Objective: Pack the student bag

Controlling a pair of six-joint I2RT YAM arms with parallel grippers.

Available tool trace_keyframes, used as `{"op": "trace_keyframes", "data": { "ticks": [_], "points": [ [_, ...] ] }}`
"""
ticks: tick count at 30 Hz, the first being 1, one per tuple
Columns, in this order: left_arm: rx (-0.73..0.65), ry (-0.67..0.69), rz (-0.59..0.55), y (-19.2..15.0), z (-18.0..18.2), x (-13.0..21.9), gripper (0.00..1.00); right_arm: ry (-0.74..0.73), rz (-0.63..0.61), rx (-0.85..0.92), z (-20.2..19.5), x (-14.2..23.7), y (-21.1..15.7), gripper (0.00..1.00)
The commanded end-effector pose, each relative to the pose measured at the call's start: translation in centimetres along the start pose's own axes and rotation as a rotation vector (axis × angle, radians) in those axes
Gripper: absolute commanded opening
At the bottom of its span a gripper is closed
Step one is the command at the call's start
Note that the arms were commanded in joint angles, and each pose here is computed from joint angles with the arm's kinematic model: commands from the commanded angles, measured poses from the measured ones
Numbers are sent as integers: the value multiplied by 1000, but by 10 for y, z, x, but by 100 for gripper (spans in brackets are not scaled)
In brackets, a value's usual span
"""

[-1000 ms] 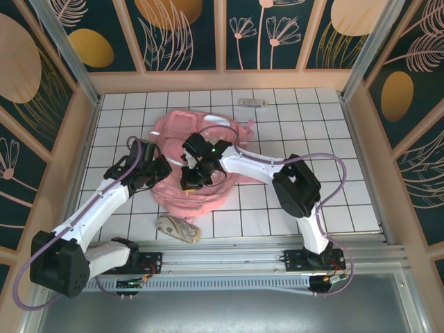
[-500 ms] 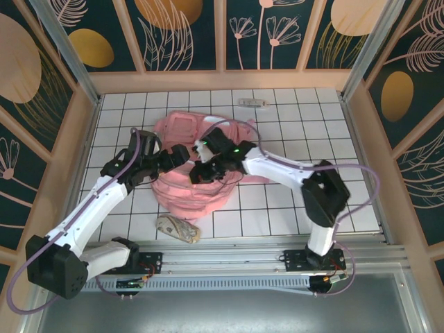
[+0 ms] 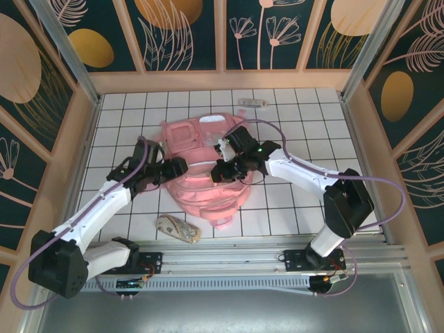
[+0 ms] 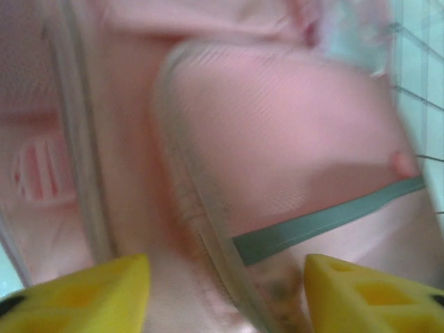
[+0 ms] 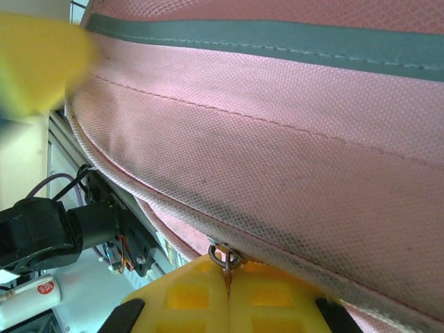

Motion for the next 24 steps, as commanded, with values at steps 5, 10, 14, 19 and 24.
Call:
{"op": "trace_keyframes", "data": {
  "ticks": [5,10,14,19,24],
  "points": [
    [-10,-102,-20,8,-12,-25,22,28,173,96,32,-28,-27,0],
    [2,-187,-43,14,-26,-26,13,61,218,105,61,-54,-21,0],
    [10,-232,-58,16,-33,-20,13,61,248,99,73,-78,-10,0],
    [10,-252,-92,19,-38,-10,13,65,264,63,69,-99,-8,0],
    [-19,-216,-95,18,-34,-4,24,34,199,34,69,-87,5,48]
  ]
}}
Point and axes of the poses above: each hand's point on the last joint's axis, 136 mm out from that joint toward the fingers, its own x axis back along the fingers, its own z axis along the line the jaws close on, y = z × x, the point moved 2 cm from there along x, back along the fingers, and after that the axes turned 4 degrees about -x, right-handed, at the moved point
